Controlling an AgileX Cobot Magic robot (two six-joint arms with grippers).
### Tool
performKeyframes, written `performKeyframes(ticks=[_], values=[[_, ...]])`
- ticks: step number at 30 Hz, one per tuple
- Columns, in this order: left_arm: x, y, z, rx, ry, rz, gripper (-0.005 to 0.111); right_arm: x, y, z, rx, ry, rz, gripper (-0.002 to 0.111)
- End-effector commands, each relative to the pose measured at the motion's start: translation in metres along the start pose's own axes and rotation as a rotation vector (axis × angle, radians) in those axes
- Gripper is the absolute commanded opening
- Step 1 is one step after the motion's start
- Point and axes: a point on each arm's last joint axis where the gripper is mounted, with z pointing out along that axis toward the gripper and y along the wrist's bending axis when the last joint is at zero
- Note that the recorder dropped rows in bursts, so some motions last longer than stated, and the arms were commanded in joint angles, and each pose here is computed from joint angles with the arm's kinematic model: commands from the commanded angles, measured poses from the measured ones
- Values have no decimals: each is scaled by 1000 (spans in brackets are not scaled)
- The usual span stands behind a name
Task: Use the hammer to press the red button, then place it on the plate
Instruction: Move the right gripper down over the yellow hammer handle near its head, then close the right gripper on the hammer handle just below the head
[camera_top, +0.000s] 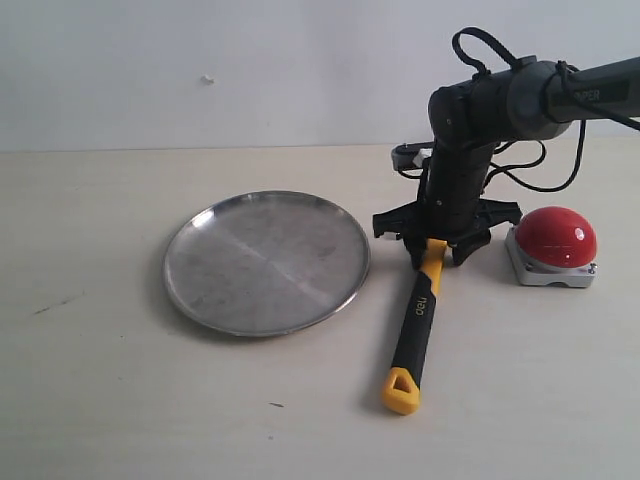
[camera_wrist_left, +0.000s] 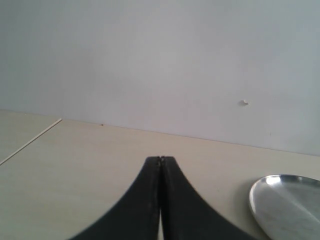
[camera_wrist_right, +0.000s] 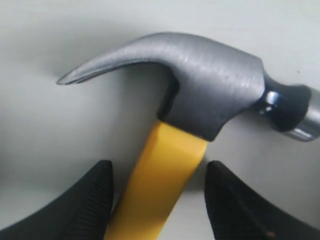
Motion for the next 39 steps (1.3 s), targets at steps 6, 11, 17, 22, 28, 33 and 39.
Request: performKeyframes(ticks=[6,11,17,22,28,33,39], values=[[0,0,0,-1,-6,1,0,-2,0,1,8,-8,-71,54],[0,0,0,-1,-6,1,0,-5,1,1,-11,-47,153,54],[0,0,0,-1,-6,1,0,-4,1,1,-10,-30,225,54],[0,0,0,-1,-6,1,0,-4,1,1,-13,-32,290,54],[0,0,0,-1,-6,1,0,-7,2,1,-27,-60,325,54],[0,0,0,-1,-6,1,0,-7,3,1,-33,-64,328,54],[0,0,0,-1,-6,1,0,-4,2,1,-20,-36,328,34]])
